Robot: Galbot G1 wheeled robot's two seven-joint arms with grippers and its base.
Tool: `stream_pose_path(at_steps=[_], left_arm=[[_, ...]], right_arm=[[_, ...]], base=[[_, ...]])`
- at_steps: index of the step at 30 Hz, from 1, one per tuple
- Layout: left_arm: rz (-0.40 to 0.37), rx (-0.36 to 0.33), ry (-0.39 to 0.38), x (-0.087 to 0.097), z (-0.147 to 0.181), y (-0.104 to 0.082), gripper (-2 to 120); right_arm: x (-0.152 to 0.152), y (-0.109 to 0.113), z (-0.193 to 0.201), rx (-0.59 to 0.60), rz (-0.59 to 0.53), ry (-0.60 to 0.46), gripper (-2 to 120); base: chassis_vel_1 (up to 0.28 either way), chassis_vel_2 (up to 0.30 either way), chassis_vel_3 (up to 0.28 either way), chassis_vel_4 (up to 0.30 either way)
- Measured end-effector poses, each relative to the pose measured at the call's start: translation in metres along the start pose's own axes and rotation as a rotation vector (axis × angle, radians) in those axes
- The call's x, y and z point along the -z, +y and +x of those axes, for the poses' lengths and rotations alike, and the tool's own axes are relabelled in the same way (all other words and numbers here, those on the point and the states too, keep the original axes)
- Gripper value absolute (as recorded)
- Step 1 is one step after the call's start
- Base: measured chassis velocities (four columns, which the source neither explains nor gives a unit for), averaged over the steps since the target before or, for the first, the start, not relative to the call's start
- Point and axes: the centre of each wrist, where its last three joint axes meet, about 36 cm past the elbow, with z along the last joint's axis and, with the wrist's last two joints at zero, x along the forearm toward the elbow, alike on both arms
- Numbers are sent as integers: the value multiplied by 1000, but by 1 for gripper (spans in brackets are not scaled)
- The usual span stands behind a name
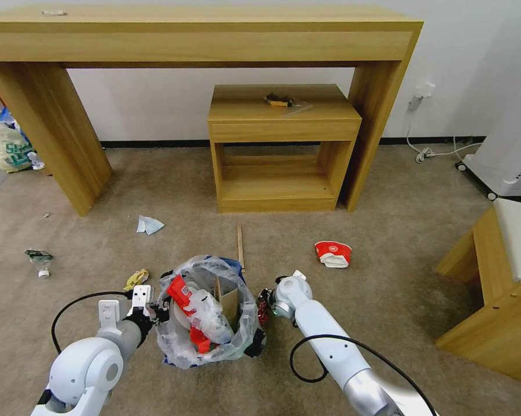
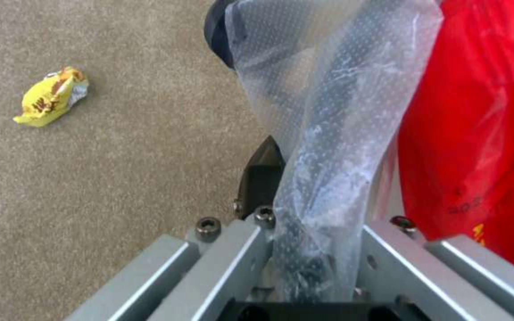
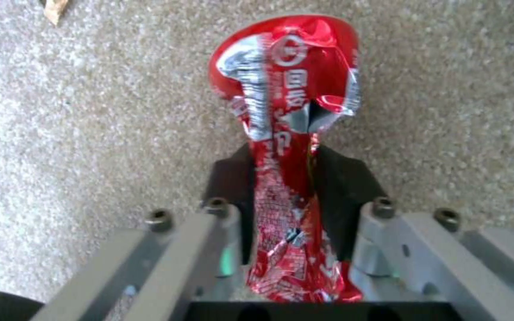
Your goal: Pick up the trash bin and place the garbage on the floor into it.
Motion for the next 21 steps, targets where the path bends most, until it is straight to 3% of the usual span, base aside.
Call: stream_pose_path(at_steps=[3,9,21], left_arm=[[0,-2,-1,0,0,0,0],[-2,-5,-2,1,1,0,0],[-3,-13,-5,2,1,-1,0]], right_arm=[[-1,-4,-1,2,15,-12,17],[-6,-14,-3,6,70,-54,17],[-14,-52,20,18,273,-245,16]], base=[[0,0,0,0],[0,0,0,0],[0,0,0,0]])
